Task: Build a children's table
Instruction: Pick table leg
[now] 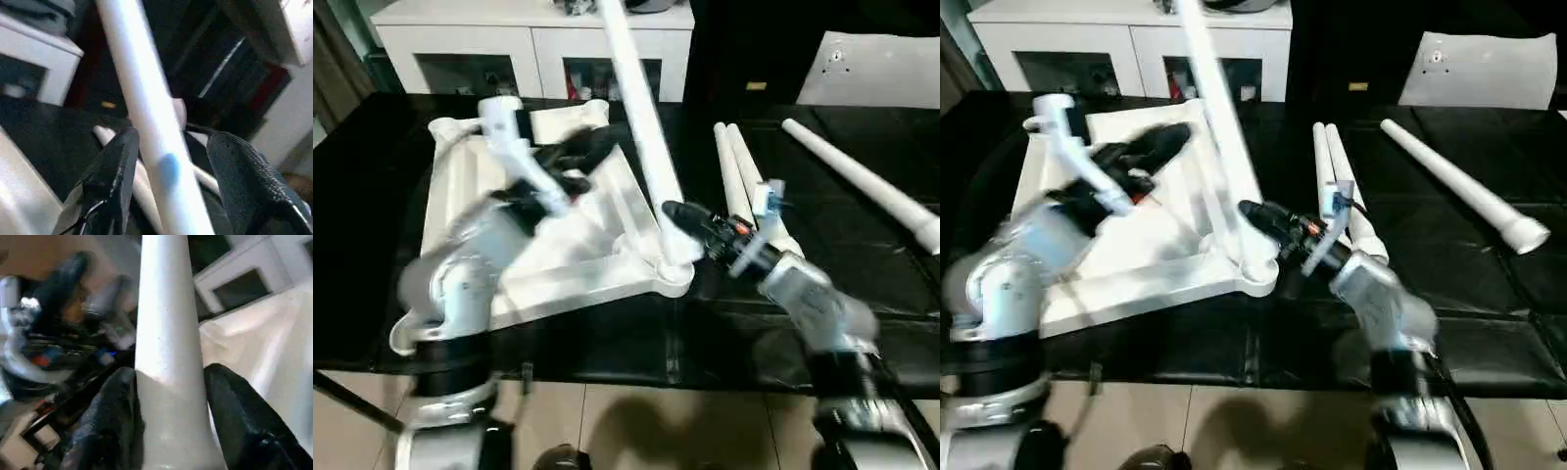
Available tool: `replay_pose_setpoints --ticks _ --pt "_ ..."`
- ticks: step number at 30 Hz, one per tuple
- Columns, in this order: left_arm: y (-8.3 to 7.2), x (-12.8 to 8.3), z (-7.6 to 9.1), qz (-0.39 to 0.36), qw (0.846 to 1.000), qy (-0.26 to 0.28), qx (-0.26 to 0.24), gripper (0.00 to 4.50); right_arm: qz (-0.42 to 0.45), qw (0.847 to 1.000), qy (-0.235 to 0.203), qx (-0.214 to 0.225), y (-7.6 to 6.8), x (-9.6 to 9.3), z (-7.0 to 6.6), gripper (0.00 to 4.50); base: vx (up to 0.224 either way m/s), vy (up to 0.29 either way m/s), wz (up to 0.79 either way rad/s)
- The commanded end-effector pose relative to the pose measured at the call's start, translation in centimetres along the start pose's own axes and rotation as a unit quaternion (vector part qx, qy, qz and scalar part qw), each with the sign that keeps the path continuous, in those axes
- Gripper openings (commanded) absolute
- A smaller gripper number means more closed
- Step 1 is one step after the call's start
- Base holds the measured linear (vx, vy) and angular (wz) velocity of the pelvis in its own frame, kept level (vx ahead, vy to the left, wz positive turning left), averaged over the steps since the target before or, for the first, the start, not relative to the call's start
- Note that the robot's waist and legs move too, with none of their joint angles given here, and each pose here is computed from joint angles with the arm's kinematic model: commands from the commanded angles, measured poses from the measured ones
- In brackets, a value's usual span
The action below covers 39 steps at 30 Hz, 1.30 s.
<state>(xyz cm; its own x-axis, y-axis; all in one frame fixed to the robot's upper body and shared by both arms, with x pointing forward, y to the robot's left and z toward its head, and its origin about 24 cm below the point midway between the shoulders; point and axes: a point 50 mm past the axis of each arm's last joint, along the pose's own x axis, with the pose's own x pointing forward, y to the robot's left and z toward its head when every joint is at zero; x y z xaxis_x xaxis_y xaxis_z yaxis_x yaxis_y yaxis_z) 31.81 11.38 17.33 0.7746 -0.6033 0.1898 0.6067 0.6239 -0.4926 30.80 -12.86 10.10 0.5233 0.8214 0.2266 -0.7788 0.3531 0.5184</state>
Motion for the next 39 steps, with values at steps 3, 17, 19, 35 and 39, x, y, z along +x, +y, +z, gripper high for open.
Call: replay_pose_setpoints --ticks 3,17,19,35,39 --pt "-0.3 0.4 -0.7 -0.005 0.999 0.026 -0.018 3.26 0.042 0.999 0.002 -0.005 1.5 0.3 0.3 1.85 0.000 0.000 0.00" --pt "-1.4 -0.3 -0.8 -0.055 0.996 -0.002 -0.067 2.57 0.033 0.998 0.049 -0.014 2.1 0.3 -0.7 1.85 0.000 0.000 0.00" --pt "-1.4 -0.4 -1.0 -0.057 0.996 0.001 -0.065 2.52 0.033 0.998 0.050 -0.015 2.1 0.3 -0.7 1.85 0.000 0.000 0.00" --pt "-1.5 -0.7 -1.6 -0.049 0.997 0.008 -0.053 1.85 0.028 0.997 0.063 -0.024 2.2 0.5 -1.0 1.85 0.000 0.000 0.00" --pt "-1.3 -0.7 -1.6 -0.043 0.998 0.006 -0.053 1.85 0.026 0.997 0.064 -0.026 2.1 0.5 -1.0 1.85 0.000 0.000 0.00"
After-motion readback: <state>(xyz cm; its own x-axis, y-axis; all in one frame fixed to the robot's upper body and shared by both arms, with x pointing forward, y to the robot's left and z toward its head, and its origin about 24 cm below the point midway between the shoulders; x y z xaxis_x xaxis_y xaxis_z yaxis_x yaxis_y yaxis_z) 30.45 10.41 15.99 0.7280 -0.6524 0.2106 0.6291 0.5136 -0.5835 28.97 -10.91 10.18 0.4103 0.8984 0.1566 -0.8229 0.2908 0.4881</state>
